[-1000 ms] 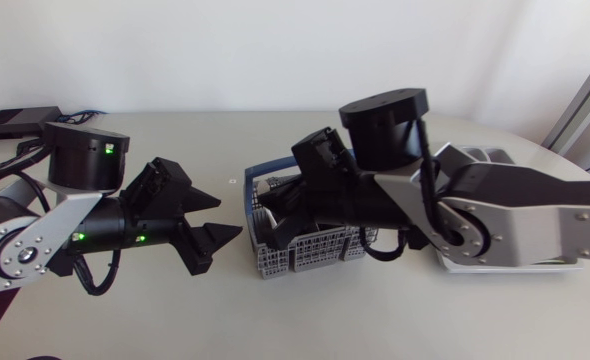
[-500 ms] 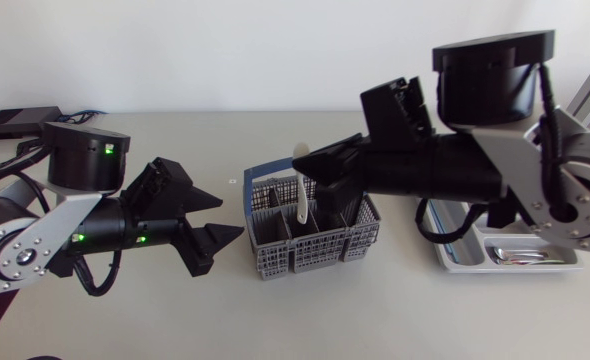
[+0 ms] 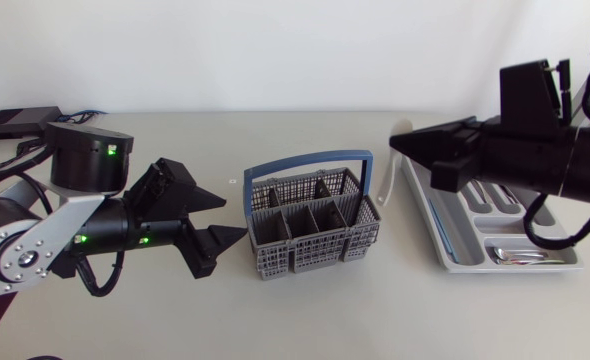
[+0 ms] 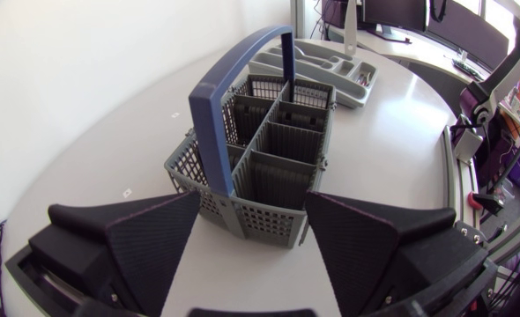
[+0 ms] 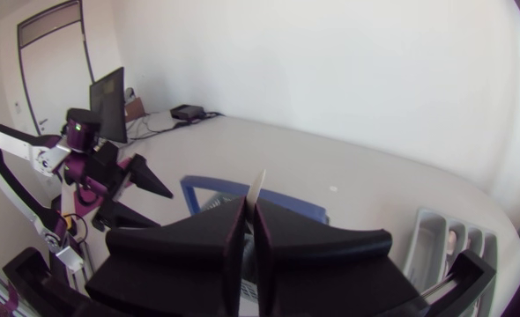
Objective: Sort the cutlery from the basket into the organizer compartments.
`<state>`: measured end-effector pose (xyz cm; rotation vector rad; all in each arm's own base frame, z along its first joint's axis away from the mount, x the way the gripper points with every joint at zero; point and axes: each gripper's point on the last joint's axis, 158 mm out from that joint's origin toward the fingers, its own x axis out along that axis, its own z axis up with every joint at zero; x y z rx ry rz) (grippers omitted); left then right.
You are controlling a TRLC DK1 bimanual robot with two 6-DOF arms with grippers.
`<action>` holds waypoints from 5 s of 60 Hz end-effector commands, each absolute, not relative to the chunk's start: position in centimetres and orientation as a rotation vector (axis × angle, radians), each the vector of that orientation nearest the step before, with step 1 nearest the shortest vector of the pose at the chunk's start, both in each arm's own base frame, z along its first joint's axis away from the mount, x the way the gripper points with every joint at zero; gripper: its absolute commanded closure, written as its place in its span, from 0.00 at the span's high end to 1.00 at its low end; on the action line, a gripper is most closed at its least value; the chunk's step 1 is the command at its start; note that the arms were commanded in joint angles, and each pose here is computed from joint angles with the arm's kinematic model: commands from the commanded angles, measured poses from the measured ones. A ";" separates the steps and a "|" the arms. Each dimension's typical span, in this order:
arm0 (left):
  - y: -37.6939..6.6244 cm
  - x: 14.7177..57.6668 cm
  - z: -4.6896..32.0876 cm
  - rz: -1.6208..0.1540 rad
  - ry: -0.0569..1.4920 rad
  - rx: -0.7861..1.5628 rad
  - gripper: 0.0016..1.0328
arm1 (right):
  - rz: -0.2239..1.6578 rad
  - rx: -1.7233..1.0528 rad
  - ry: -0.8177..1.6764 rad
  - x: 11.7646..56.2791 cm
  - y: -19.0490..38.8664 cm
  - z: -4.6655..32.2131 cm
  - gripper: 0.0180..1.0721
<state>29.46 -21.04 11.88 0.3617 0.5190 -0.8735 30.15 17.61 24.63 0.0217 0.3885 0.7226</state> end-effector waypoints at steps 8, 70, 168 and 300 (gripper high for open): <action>-21.0 29.3 11.1 -0.875 0.540 0.353 0.81 | 0.560 -0.107 0.467 30.9 10.6 20.5 0.05; -20.4 30.0 11.3 -0.847 0.573 0.345 0.92 | 0.171 -0.491 0.710 31.4 -14.3 6.9 0.05; -17.8 32.0 7.9 -0.753 0.703 0.315 0.78 | 0.321 -0.511 0.697 32.1 -4.2 8.4 0.61; -15.7 39.8 2.8 -0.682 0.826 0.181 0.03 | 0.529 -0.308 0.842 36.9 17.9 4.2 0.05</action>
